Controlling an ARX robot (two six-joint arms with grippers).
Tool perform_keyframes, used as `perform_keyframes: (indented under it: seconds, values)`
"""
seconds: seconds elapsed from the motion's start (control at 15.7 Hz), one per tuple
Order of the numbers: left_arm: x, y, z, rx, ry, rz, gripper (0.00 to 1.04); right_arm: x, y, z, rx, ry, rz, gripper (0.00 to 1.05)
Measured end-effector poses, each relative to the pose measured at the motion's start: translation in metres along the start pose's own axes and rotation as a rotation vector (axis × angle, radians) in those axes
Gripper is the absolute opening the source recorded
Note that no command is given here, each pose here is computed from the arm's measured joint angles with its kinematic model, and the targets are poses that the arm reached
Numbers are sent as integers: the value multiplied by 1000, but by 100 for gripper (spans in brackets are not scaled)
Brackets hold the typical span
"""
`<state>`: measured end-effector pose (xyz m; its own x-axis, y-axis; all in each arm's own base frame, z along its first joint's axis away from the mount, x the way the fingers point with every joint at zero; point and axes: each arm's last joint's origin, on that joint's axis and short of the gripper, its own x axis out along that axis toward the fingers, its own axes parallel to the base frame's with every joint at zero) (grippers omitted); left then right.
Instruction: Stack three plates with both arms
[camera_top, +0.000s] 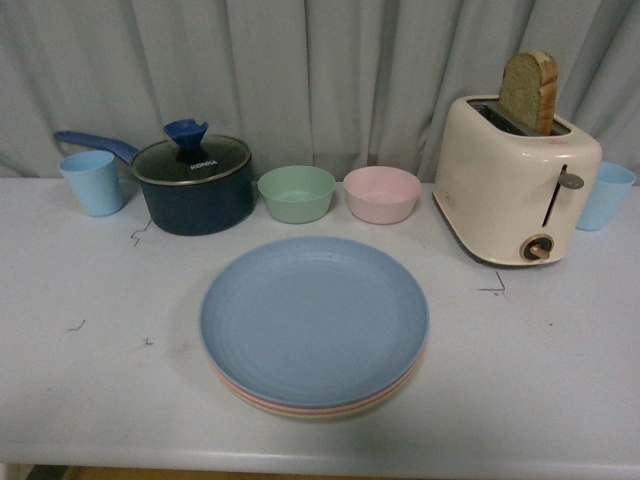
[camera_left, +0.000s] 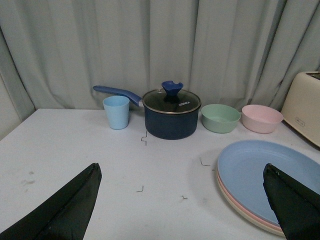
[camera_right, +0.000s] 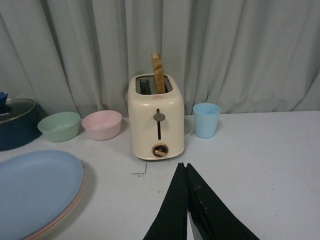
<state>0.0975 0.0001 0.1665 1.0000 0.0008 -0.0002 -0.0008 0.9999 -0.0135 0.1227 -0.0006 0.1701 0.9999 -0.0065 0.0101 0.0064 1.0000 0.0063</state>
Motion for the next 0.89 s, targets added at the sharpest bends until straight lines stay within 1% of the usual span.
perform_keyframes:
  seconds: [0.57,0.7,0.76,0.83,0.89]
  values:
    - [0,0,0,0,0,0,98,-14,0,0,0,-5,0,2]
    - [0,0,0,0,0,0,98,-24,0,-6,0,43,2,2]
    - [0,0,0,0,0,0,98,-26,0,0,0,-16,3,2]
    - [0,0,0,0,0,0,98,-25,0,-4,0,14,3,2]
    - [0,0,0,0,0,0,98,-25,0,-3,-2,5,3,4]
